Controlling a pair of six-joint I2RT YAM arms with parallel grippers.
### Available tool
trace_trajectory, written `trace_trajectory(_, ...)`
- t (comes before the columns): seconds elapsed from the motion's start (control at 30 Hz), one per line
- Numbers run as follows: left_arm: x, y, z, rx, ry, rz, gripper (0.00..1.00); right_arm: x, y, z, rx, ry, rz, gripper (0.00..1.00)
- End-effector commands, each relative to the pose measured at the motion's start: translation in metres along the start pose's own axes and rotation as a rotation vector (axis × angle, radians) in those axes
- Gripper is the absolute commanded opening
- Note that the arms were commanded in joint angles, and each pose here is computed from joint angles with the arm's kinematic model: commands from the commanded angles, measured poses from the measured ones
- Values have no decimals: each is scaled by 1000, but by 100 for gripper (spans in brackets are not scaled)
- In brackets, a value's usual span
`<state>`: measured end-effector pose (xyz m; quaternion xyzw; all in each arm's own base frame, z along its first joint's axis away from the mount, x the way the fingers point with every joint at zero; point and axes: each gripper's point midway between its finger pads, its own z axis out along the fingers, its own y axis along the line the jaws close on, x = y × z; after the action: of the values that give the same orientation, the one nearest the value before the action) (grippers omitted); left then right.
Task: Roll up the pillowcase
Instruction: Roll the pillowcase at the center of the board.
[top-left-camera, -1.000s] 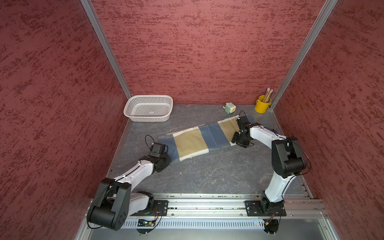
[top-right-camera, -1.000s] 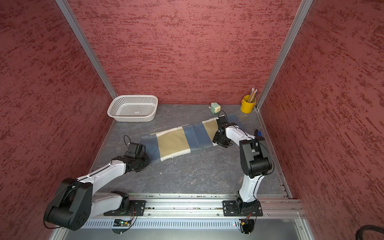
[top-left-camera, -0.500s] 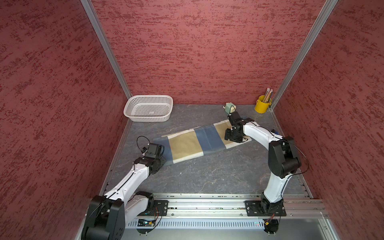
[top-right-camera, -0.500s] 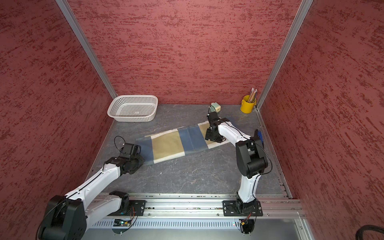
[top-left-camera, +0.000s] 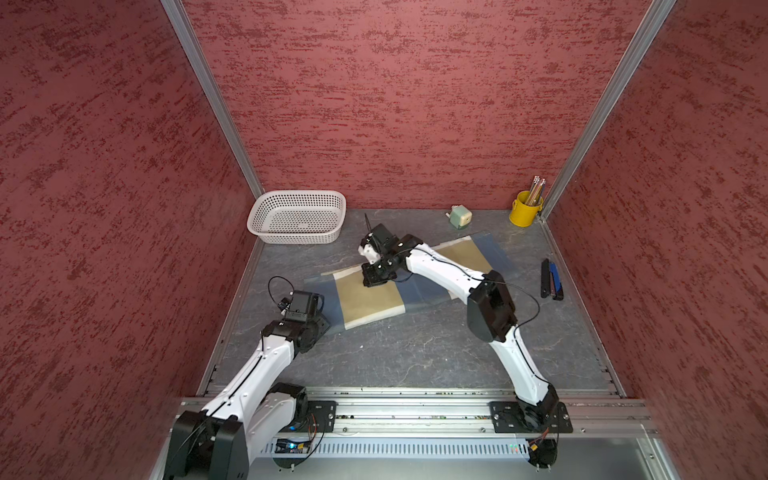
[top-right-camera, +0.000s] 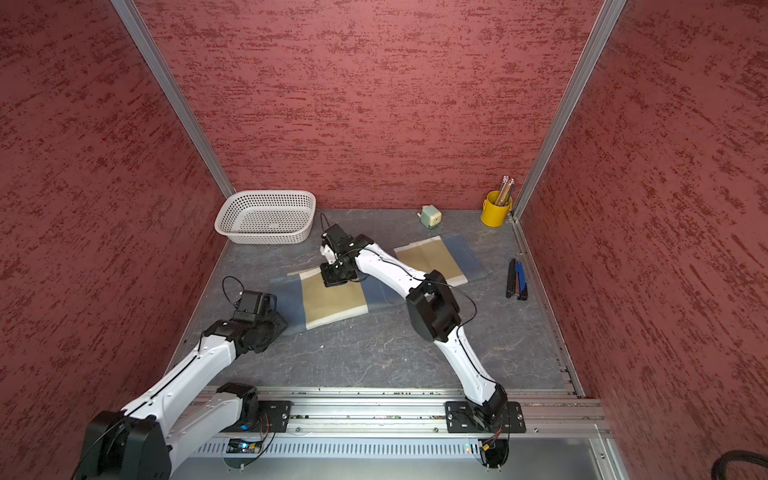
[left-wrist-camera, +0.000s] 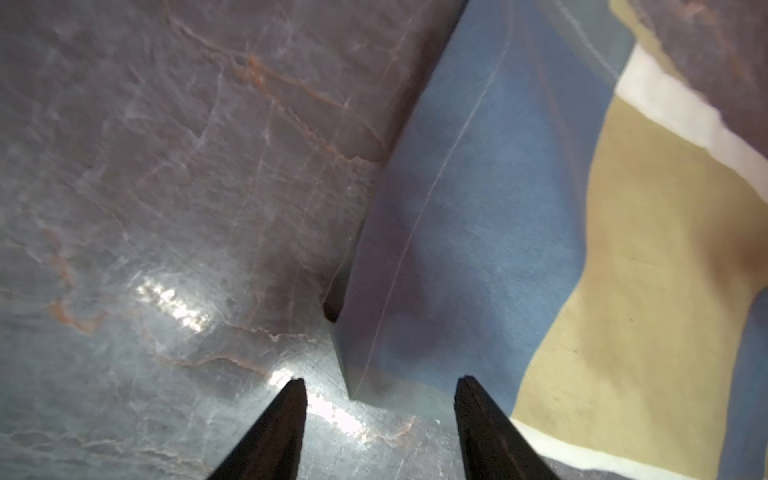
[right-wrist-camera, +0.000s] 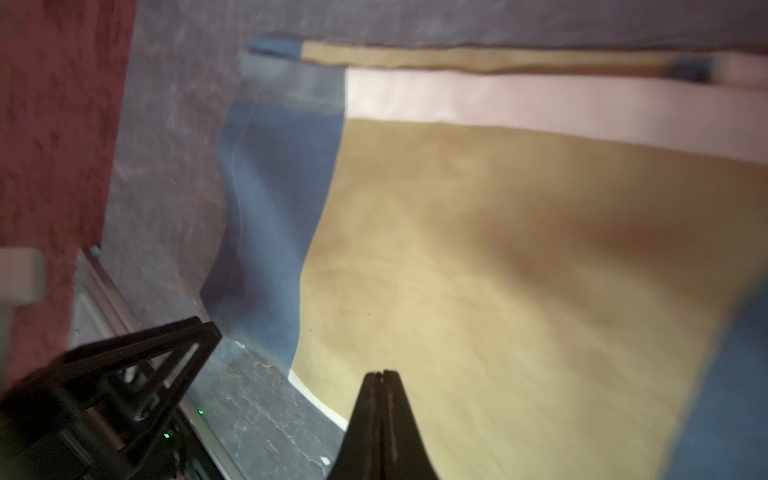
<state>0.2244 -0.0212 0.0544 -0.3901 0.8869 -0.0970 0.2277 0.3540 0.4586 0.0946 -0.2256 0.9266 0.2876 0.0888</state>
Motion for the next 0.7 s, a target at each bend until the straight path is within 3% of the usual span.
trace_trajectory(0.0, -14, -4, -10, 35, -39, 6, 62, -4, 16, 4, -80, 18, 59, 0)
trace_trajectory(0.27, -77, -18, 15, 284, 16, -96, 69, -10, 2, 1, -81, -20, 98, 0)
trace_trajectory(0.33, -86, -27, 24, 355, 52, -89, 78, -13, -7, -3, -88, -35, 121, 0)
trace_trajectory(0.5, -83, -32, 48, 376, 114, -70, 83, -15, -29, -14, -67, -61, 161, 0)
trace_trajectory(0.67, -55, -29, 74, 333, 224, -101, 75, -18, -37, -22, -64, -86, 181, 0)
